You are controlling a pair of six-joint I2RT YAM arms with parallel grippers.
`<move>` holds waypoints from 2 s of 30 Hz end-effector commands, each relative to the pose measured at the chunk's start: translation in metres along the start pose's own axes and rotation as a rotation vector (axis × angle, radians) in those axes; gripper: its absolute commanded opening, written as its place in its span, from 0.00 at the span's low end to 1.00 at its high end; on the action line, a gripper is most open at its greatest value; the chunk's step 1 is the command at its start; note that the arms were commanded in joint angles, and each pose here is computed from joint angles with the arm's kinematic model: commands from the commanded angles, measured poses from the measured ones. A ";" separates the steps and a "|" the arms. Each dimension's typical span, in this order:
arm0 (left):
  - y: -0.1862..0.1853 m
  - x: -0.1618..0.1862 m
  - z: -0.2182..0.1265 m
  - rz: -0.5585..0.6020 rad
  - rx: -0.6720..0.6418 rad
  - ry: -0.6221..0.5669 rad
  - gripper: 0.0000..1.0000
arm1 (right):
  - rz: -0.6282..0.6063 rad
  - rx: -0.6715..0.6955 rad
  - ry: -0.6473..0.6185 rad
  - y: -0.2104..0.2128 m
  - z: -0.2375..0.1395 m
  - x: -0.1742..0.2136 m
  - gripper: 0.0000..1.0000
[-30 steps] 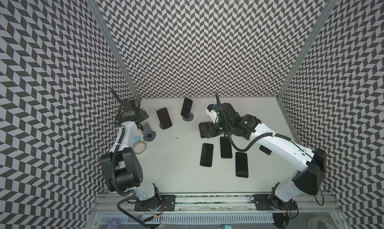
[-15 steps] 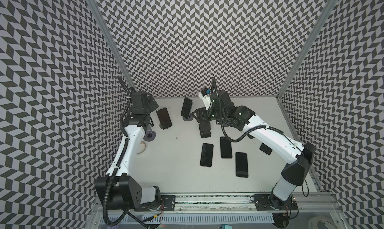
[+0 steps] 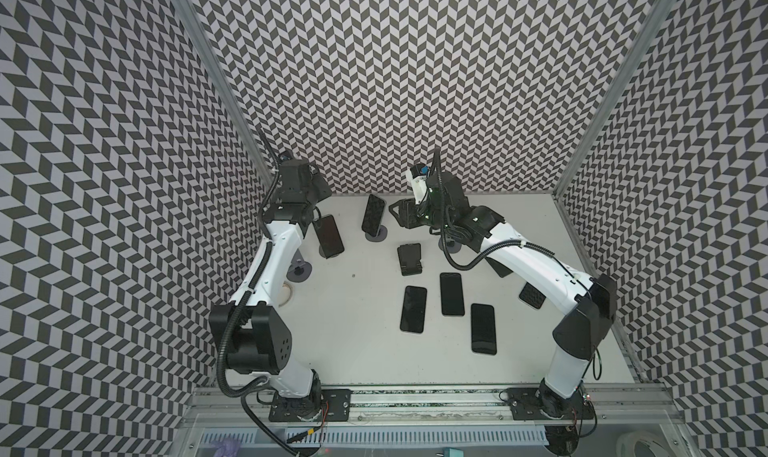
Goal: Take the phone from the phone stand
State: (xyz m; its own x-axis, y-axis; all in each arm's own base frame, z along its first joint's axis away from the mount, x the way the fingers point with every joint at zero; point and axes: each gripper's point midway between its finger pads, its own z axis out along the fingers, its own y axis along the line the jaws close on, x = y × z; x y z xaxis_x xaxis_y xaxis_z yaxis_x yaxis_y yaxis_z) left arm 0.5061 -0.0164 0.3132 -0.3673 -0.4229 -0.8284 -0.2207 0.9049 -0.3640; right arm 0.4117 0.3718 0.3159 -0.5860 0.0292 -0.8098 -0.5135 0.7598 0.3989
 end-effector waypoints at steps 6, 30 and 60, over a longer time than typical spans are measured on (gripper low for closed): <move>-0.040 0.043 0.068 -0.018 0.065 0.135 0.42 | 0.085 -0.027 -0.017 -0.018 0.047 -0.007 0.49; -0.011 0.003 0.092 0.046 -0.048 0.077 0.73 | 0.074 -0.167 -0.011 -0.002 0.104 -0.010 0.48; 0.065 0.081 0.037 0.065 -0.435 0.238 1.00 | 0.092 -0.181 0.081 0.016 0.084 0.017 0.49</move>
State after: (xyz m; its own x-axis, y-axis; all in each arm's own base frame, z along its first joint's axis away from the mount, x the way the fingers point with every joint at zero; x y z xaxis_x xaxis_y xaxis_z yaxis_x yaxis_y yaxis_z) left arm 0.4961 0.0032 0.2006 -0.6022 -0.4084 -0.6860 -0.5022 0.8617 -0.0721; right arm 0.4540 0.4399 0.2278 -0.7260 -0.0043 -0.6876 -0.5161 0.6643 0.5407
